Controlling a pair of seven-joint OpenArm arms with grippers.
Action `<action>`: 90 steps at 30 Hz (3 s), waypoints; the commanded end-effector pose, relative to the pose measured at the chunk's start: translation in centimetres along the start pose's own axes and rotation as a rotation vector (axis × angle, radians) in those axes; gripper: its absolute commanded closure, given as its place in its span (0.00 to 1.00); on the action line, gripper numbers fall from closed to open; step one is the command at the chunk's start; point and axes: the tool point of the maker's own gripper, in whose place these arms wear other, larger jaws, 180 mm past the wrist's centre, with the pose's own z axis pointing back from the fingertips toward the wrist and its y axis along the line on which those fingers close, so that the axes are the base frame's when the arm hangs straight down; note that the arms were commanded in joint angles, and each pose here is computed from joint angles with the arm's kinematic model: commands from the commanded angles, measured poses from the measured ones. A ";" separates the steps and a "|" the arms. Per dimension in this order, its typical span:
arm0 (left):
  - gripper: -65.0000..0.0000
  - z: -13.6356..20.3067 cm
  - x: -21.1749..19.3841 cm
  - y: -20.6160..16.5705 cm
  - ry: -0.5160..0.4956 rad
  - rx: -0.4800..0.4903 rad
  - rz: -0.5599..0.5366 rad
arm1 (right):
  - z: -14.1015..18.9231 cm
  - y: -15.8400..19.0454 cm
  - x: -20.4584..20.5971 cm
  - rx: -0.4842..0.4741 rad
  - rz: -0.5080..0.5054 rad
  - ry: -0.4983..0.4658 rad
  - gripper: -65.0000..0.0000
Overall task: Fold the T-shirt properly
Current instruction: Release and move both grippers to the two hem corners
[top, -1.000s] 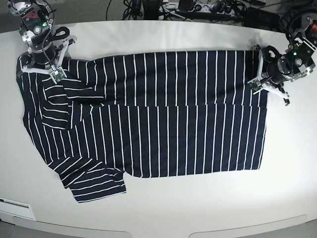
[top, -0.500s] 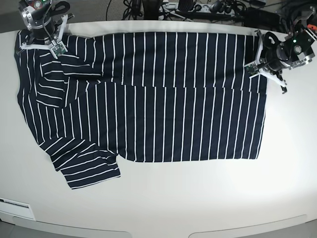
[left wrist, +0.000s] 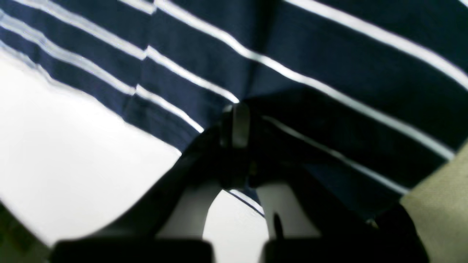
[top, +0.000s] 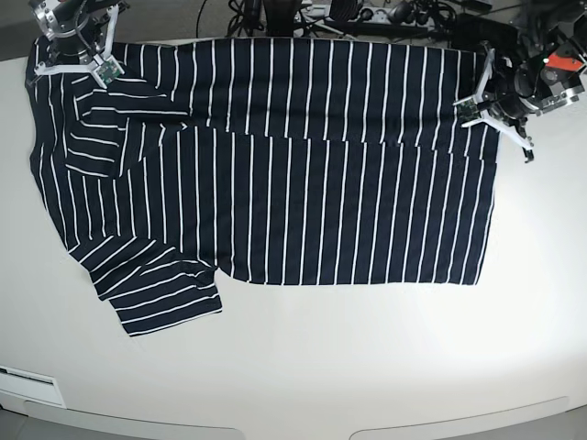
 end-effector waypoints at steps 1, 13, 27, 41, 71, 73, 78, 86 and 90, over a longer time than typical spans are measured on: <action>1.00 0.4 -0.8 1.6 0.040 0.057 -0.017 | 0.6 -1.7 1.2 -0.074 0.014 -0.044 1.00; 0.97 2.7 3.6 3.7 -0.068 0.223 -0.015 | 3.6 -6.9 6.8 -0.354 0.082 -0.262 0.75; 1.00 7.3 0.4 23.0 -0.451 0.661 0.763 | 4.0 -8.3 8.0 -0.413 0.035 -0.309 0.75; 0.52 -4.0 1.5 25.2 -0.779 -0.069 1.457 | 4.0 -8.3 8.1 -0.413 0.037 -0.316 0.75; 1.00 -8.0 2.1 24.2 -0.536 -0.083 1.451 | 4.1 -11.0 11.9 -0.442 -0.035 -0.418 0.75; 1.00 -7.0 1.7 25.3 -0.559 -0.063 1.436 | 4.1 -10.9 12.3 -0.425 -0.045 -0.434 0.75; 1.00 -3.9 1.9 28.2 -0.681 -0.050 1.414 | 4.1 -10.6 12.6 -0.406 -0.045 -0.452 0.75; 0.62 -3.3 2.7 29.0 -0.701 -0.045 1.379 | 4.1 -10.6 12.6 -0.407 -0.045 -0.452 0.75; 0.50 -5.5 1.2 28.4 -0.543 0.038 1.402 | 4.1 -10.6 12.6 -0.407 -0.045 -0.452 0.75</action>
